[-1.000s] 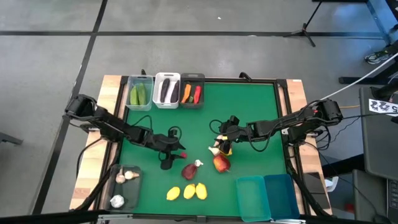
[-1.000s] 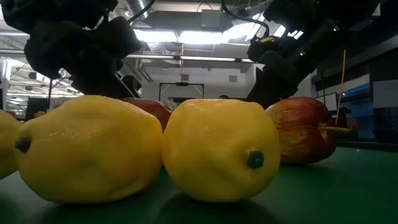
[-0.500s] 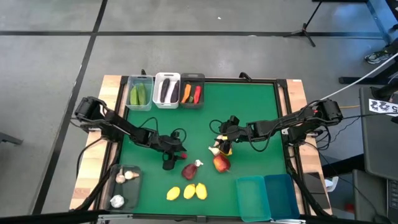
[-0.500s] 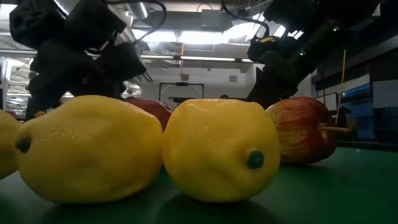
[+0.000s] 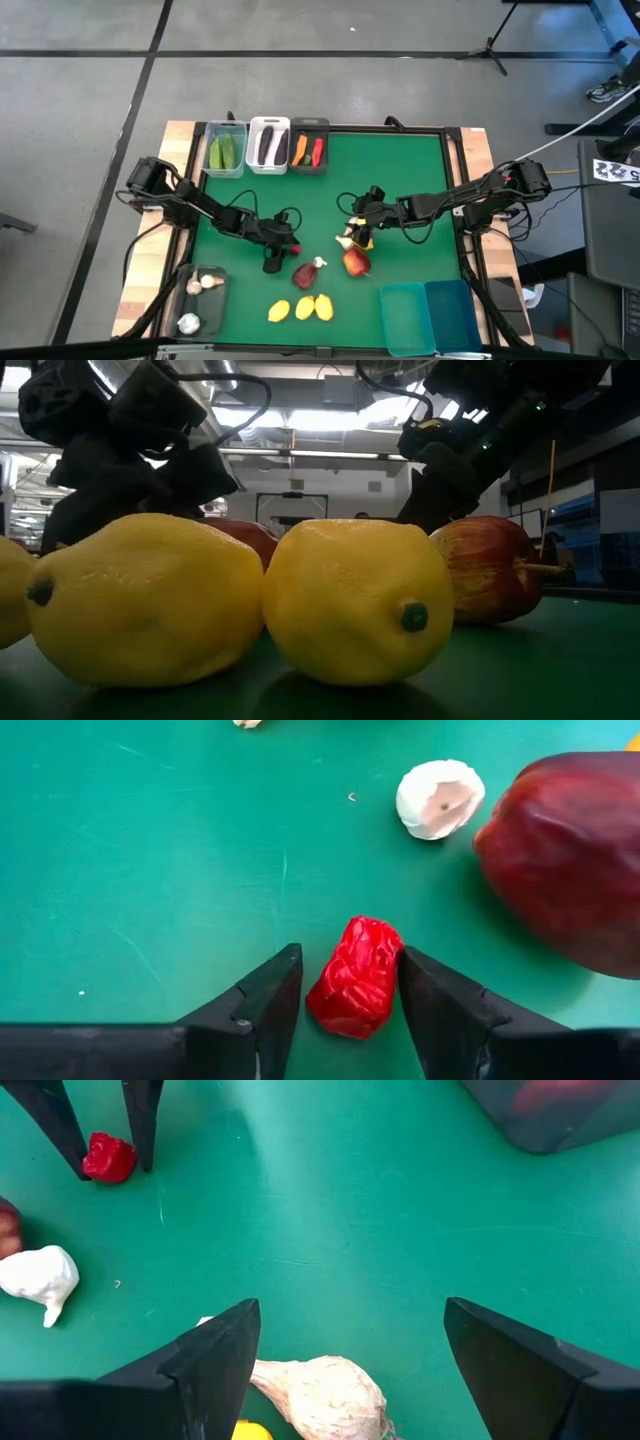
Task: Sort produce into baskets
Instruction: Put the red chili pepper into the top black bin
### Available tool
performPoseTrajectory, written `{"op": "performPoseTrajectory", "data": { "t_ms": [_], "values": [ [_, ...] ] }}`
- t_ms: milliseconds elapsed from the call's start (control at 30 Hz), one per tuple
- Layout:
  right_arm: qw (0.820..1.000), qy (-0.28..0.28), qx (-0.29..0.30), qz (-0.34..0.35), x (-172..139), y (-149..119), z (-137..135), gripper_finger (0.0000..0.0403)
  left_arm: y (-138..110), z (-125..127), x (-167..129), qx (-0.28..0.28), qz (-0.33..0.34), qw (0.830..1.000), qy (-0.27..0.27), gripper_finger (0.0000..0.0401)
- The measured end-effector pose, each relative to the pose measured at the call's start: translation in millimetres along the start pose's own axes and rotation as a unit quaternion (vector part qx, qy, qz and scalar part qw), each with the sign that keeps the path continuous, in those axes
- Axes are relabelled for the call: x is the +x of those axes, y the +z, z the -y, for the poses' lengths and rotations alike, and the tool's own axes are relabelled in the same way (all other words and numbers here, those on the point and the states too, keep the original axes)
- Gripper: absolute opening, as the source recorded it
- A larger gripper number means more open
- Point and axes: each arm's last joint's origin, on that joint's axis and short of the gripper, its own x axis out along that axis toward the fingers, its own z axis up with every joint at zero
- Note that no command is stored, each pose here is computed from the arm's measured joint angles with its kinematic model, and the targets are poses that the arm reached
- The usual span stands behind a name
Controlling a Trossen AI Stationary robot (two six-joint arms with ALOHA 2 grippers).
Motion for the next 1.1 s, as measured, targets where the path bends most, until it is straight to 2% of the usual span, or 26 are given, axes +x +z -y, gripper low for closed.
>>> {"op": "performPoseTrajectory", "data": {
  "t_ms": [200,400,600,867,1100],
  "values": [
    [1.0,0.0,0.0,0.0,0.0,0.0,0.0,0.0317,0.1,-1.5,0.1,-0.018,0.0,1.0,0.006,0.0131],
    [1.0,0.0,0.0,0.0,0.0,0.0,0.0,0.0317,2.0,-11.0,0.5,-0.07,0.002,0.997,0.012,0.0111],
    [1.0,0.0,0.0,0.0,0.0,0.0,0.0,0.0317,3.2,-17.6,0.6,-0.082,0.004,0.996,0.023,0.0095],
    [1.0,0.0,0.0,0.0,0.0,0.0,0.0,0.0317,5.5,-25.2,0.4,-0.107,0.016,0.993,0.037,0.0091],
    [1.0,0.0,0.0,0.0,0.0,0.0,0.1,0.0317,16.5,-25.5,-7.6,-0.128,0.052,0.99,0.033,0.009]
  ]
}}
